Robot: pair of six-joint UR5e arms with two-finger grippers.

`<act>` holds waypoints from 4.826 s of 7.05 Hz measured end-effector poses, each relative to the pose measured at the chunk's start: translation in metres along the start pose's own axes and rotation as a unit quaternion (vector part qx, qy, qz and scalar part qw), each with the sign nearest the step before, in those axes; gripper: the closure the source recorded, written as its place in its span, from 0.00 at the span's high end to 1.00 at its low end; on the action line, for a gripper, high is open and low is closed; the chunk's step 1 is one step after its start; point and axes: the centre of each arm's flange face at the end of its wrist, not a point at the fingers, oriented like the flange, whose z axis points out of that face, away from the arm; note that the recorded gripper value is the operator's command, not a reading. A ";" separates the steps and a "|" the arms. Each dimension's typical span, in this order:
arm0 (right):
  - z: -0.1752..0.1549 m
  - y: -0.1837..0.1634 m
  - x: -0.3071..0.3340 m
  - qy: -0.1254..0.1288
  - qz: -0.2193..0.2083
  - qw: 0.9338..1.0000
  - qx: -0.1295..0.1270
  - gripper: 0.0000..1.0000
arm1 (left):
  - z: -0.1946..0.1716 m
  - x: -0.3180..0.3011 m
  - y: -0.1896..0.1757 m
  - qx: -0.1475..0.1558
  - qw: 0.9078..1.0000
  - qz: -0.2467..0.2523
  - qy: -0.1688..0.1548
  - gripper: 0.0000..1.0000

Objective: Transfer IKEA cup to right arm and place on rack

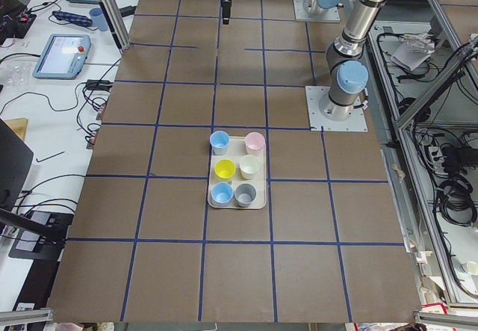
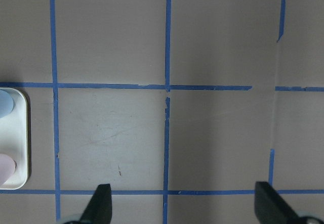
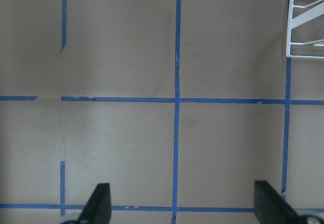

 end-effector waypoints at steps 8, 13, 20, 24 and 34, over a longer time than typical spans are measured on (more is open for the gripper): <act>-0.001 0.000 -0.001 -0.005 -0.002 1.000 0.001 1.00 | 0.002 -0.090 -0.001 -0.020 0.999 0.001 -0.031 1.00; -0.001 0.000 -0.002 -0.005 -0.001 1.000 0.001 1.00 | 0.055 -0.344 0.032 -0.057 0.998 -0.032 -0.006 1.00; -0.001 0.000 -0.001 -0.005 -0.001 1.000 0.001 1.00 | 0.215 -0.500 0.078 -0.039 0.999 0.034 -0.011 0.95; -0.001 0.000 0.001 -0.004 0.001 1.000 0.000 1.00 | 0.245 -0.515 0.079 -0.047 0.998 0.042 0.000 0.81; -0.001 -0.001 0.001 -0.004 0.001 1.000 0.001 1.00 | 0.262 -0.499 0.085 -0.057 0.997 0.046 0.010 0.59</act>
